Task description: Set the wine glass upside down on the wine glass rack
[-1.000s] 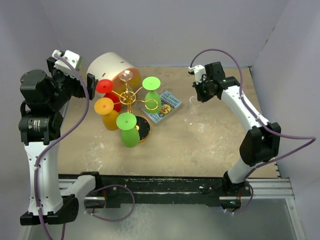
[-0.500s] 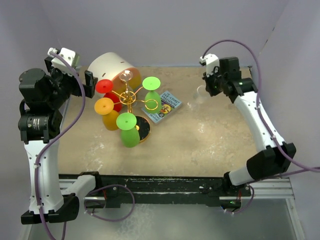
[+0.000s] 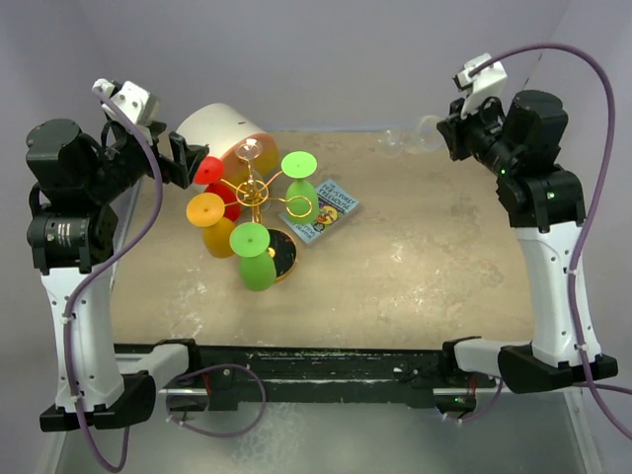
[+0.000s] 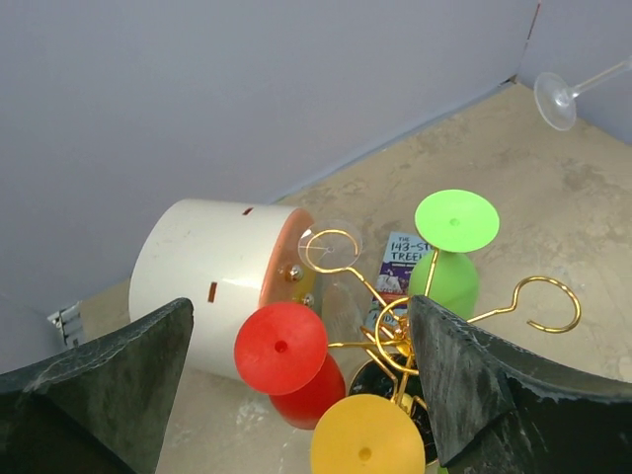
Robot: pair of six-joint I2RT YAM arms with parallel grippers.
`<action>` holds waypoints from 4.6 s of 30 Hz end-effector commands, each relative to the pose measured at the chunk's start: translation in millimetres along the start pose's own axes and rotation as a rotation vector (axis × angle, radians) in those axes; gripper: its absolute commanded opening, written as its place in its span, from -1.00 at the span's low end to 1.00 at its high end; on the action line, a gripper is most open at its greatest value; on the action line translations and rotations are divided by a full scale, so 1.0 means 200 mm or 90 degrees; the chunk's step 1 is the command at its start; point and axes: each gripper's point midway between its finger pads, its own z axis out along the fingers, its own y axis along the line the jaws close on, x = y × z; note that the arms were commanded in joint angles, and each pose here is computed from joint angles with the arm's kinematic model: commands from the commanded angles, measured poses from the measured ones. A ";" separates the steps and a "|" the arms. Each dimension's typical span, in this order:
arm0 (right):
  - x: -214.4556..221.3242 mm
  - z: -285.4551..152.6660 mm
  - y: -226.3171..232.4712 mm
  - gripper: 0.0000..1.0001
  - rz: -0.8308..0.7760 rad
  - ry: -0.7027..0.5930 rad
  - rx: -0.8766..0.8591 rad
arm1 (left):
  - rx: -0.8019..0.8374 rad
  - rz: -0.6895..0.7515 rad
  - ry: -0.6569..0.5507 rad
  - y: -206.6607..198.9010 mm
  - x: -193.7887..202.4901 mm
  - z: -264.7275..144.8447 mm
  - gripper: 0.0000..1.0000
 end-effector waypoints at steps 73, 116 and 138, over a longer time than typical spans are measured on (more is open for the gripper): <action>-0.58 -0.10 0.31 -1.00 0.086 -0.264 -0.255 | 0.409 -0.408 0.063 -0.85 -0.06 0.91 -0.54; -0.58 -0.36 0.31 0.23 0.063 -0.275 -0.280 | 0.281 -0.340 -0.006 -0.59 -0.20 0.69 -1.00; -0.28 -0.42 -0.08 0.33 0.046 -0.202 -0.023 | 0.314 0.183 -0.041 -0.84 -0.17 0.33 -1.00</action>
